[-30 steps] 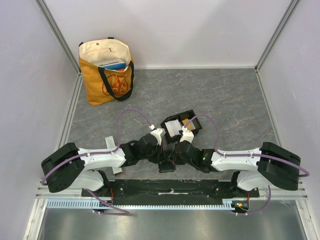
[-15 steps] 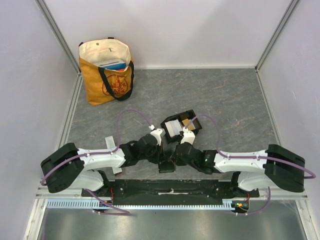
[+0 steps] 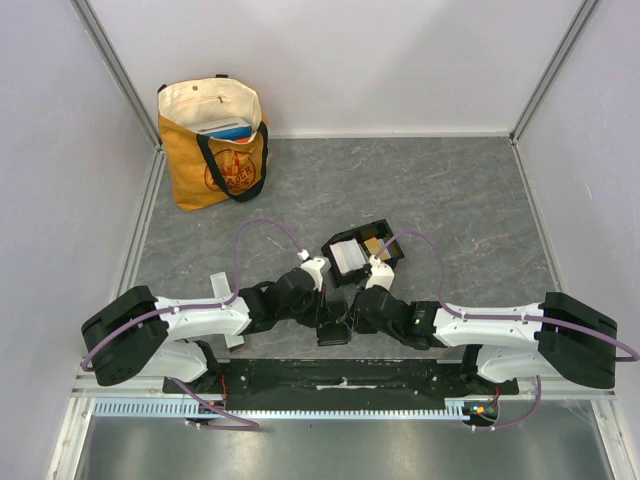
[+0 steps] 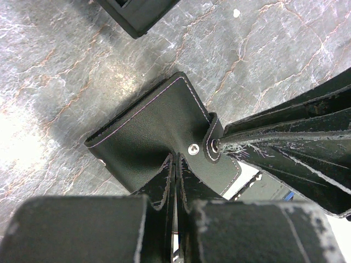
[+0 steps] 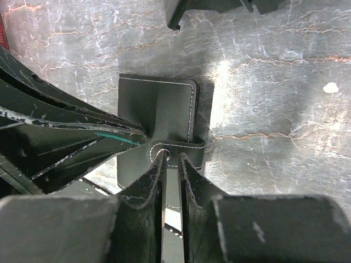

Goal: Put the credit cards into the card holder
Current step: Close the card holder at the center of the board.

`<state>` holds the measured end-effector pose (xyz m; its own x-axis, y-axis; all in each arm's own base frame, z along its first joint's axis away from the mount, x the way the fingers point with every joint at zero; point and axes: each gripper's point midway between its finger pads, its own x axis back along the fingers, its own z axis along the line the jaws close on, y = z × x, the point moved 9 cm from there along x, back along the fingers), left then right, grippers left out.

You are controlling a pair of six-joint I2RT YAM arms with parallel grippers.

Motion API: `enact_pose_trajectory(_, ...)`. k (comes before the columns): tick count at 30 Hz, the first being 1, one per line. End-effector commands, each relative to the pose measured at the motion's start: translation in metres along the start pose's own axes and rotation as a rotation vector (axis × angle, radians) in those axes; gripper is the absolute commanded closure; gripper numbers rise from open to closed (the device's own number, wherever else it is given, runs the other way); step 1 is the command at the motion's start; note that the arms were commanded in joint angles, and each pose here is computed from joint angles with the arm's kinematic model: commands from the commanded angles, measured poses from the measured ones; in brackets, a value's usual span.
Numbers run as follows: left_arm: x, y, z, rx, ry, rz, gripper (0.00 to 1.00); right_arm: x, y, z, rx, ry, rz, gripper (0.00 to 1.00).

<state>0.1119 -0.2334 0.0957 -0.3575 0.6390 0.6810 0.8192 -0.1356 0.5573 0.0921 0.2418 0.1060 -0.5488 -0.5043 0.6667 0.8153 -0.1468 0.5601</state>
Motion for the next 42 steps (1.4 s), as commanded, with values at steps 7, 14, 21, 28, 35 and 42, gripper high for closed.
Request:
enact_pose_trajectory(7, 0.003, 0.001, -0.001, -0.01, -0.007, -0.012, 0.97, -0.006, 0.0, 0.008, -0.027, 0.034, 0.001, 0.8)
enact_pose_trajectory(14, 0.003, 0.001, -0.001, -0.013, -0.008, -0.014, 0.97, -0.008, -0.002, 0.011, -0.032, 0.059, 0.013, 0.8)
enact_pose_trajectory(21, 0.003, 0.001, -0.002, -0.012, -0.009, -0.014, 0.97, -0.011, -0.004, 0.01, -0.031, 0.051, 0.025, 0.8)
enact_pose_trajectory(28, 0.005, 0.002, -0.003, -0.016, -0.018, -0.014, 0.97, -0.015, -0.004, 0.009, -0.022, 0.022, 0.022, 0.8)
enact_pose_trajectory(35, 0.005, 0.0, -0.003, -0.023, -0.033, -0.004, 0.97, -0.019, -0.001, 0.012, -0.003, -0.004, 0.005, 0.81)
enact_pose_trajectory(42, 0.01, 0.001, 0.006, -0.001, 0.066, -0.028, 0.98, -0.021, 0.0, 0.012, 0.012, -0.022, 0.009, 0.82)
